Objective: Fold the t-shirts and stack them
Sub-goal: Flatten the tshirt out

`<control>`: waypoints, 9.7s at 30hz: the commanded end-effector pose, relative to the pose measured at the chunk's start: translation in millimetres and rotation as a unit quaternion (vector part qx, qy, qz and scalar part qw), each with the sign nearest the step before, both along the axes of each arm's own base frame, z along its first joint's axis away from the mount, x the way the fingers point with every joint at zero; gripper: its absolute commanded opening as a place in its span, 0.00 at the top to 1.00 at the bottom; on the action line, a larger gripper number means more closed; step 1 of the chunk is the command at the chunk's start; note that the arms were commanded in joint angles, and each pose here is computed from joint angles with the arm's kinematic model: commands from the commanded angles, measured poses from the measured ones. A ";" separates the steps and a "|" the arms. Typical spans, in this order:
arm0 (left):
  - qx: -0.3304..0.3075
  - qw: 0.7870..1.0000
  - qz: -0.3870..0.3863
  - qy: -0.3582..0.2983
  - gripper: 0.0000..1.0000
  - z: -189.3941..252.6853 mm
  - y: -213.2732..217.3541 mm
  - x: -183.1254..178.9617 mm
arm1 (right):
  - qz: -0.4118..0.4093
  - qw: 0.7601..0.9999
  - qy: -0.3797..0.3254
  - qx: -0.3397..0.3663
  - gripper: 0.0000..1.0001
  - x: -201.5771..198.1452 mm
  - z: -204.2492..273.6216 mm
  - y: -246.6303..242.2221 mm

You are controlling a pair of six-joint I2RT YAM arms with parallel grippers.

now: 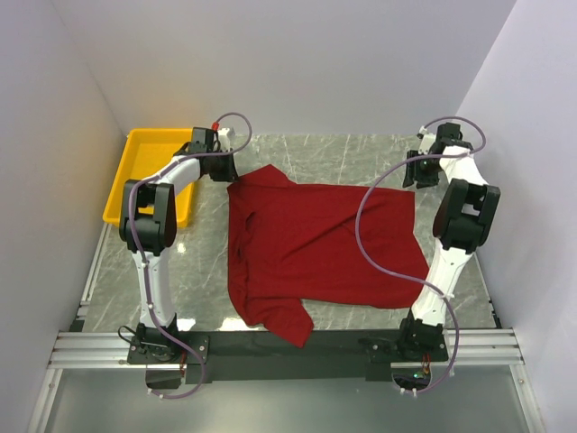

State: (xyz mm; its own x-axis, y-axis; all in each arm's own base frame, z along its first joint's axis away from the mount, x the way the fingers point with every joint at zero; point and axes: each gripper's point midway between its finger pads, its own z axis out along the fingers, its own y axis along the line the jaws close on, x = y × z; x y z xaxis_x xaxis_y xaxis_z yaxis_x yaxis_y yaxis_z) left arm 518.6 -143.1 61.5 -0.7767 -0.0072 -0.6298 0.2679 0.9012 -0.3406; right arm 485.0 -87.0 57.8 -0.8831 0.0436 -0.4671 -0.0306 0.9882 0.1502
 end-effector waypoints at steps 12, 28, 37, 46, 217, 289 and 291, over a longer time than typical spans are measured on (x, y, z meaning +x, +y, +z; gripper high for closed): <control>-0.027 0.998 -0.002 -0.055 0.88 48.1 -6.3 17.4 | -0.044 0.997 0.055 -0.031 0.49 -1.8 -21.7 -15.3; -0.046 0.997 0.004 -0.055 0.89 50.7 -10.4 16.6 | -0.029 0.997 0.069 0.008 0.80 -4.7 -30.5 1.4; -0.056 0.995 0.025 -0.073 0.94 60.4 -8.6 18.2 | -0.030 0.998 -0.051 0.015 1.00 9.0 24.3 8.2; -0.063 0.990 0.062 -0.109 0.97 84.1 -0.2 17.7 | -0.020 0.987 -0.157 0.024 1.00 2.7 86.6 12.2; -0.137 0.723 0.142 -0.662 0.99 552.0 92.4 -251.4 | 0.056 0.761 -0.646 0.025 1.00 -239.1 551.5 80.2; -0.114 0.963 0.162 -0.180 0.99 65.3 13.6 123.0 | -0.103 0.962 -0.249 -0.043 1.00 56.0 86.9 -18.5; -0.113 0.964 0.163 -0.179 0.99 64.2 14.2 122.3 | -0.055 0.973 -0.216 -0.057 1.00 53.8 71.4 -15.1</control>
State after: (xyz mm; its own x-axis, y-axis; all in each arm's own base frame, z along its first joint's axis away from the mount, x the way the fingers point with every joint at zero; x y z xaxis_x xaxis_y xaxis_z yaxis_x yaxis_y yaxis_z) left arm 629.1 -131.7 104.4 -0.4932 -0.3617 -0.7911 0.1201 0.8725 -0.4737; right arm 536.0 -104.3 127.9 -0.5442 0.1647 -0.8226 0.1317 0.9852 0.1101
